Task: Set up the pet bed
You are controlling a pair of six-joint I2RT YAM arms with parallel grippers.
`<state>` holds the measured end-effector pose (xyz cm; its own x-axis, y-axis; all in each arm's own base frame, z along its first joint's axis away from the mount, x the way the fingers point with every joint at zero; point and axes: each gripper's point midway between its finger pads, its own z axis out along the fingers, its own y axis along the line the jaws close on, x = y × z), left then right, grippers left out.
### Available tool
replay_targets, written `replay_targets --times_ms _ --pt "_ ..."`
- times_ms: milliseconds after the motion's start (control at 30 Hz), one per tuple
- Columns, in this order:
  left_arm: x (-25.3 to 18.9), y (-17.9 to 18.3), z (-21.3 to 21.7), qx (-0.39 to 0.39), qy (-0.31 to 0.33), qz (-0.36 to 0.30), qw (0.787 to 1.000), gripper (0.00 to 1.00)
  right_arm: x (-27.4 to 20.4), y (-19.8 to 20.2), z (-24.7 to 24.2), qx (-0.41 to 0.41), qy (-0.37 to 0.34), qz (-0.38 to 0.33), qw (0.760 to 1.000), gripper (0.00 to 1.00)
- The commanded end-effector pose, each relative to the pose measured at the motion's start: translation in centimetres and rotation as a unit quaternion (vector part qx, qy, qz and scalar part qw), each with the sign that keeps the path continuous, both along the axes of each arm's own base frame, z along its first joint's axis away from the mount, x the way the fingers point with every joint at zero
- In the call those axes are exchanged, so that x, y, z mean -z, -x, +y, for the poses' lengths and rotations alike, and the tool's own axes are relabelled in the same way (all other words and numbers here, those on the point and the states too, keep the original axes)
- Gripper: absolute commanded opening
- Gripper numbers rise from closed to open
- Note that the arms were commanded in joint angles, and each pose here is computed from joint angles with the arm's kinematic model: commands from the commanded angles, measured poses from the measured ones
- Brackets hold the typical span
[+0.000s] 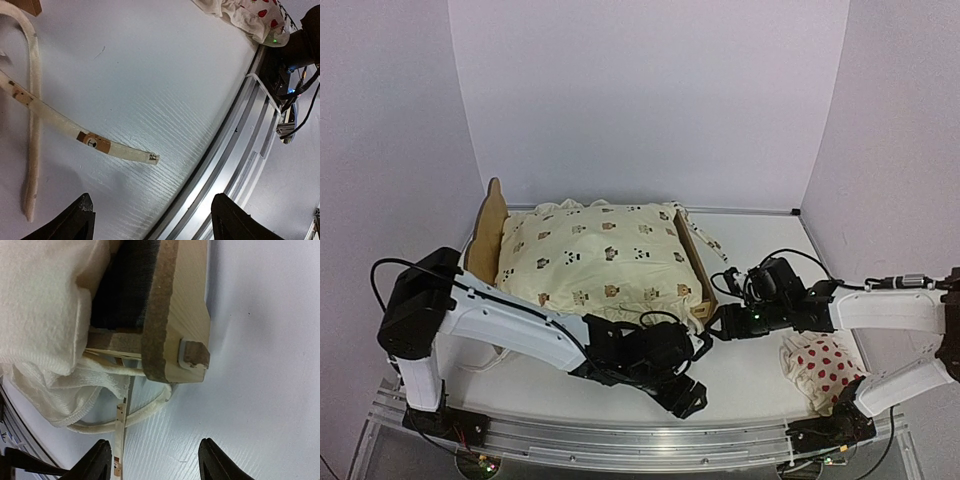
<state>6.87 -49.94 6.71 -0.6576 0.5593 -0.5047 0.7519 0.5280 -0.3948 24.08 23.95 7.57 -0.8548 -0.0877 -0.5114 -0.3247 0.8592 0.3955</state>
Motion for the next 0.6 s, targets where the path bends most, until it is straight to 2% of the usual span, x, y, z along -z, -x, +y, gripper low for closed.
replay_targets --times_ms 0,133,233,367,567 --pt "-3.9 -1.4 3.2 -0.041 -0.023 -0.041 0.998 0.78 -0.9 -0.1 1.4 -0.051 -0.027 -0.039 0.998 0.6" --pt "-2.3 -3.4 7.1 -0.087 -0.095 -0.077 0.989 0.72 -0.7 -0.4 2.4 -0.074 -0.039 -0.051 0.995 0.59" --pt "-1.0 -4.0 8.5 -0.096 -0.121 -0.08 0.985 0.67 -0.3 -0.5 3.0 -0.088 -0.039 -0.047 0.994 0.59" --pt "0.6 -4.6 9.2 -0.091 -0.141 -0.084 0.982 0.57 0.1 -1.0 3.7 -0.099 -0.038 -0.053 0.993 0.57" --pt "2.4 -5.4 8.6 -0.079 -0.144 -0.087 0.982 0.52 0.9 -2.0 4.0 -0.106 -0.031 -0.084 0.99 0.51"
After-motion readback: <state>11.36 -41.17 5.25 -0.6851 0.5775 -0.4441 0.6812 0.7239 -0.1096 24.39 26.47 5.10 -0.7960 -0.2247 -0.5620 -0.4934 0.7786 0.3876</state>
